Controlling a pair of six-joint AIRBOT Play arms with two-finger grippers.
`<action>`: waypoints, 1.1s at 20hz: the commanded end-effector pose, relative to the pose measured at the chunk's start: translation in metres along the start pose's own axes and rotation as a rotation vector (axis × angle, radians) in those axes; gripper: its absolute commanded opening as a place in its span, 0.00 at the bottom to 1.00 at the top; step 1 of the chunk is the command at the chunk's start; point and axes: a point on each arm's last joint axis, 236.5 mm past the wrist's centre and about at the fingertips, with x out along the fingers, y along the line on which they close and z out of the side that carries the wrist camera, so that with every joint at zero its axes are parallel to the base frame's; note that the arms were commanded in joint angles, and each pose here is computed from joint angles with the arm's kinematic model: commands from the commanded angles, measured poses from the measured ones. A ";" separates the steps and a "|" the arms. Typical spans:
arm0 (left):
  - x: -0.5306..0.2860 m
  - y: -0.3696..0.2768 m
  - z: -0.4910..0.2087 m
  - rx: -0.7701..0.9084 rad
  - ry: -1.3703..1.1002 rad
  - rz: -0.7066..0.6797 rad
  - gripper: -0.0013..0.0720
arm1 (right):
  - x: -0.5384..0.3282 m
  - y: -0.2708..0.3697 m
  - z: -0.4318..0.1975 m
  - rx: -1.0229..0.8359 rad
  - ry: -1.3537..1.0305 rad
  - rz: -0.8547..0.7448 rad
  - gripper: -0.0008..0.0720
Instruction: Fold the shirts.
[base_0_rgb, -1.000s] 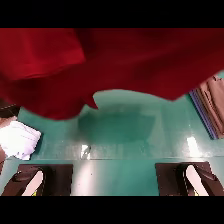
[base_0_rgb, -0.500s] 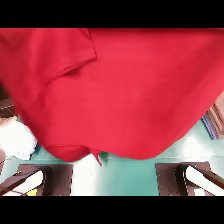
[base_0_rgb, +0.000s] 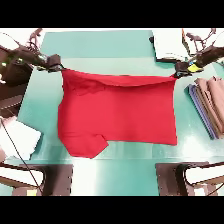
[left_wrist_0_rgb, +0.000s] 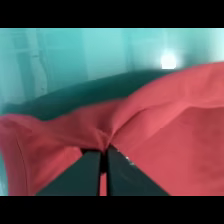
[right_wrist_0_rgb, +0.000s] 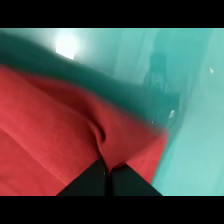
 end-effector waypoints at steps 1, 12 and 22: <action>0.033 0.017 0.017 -0.001 -0.076 0.032 0.05 | 0.031 0.001 0.024 0.040 -0.007 0.060 0.03; 0.051 0.056 -0.098 -0.044 0.294 0.049 0.05 | 0.048 -0.032 -0.065 0.182 0.142 0.098 0.03; 0.014 0.067 -0.127 -0.085 0.345 0.142 0.76 | 0.011 -0.021 -0.079 0.190 0.064 0.080 0.61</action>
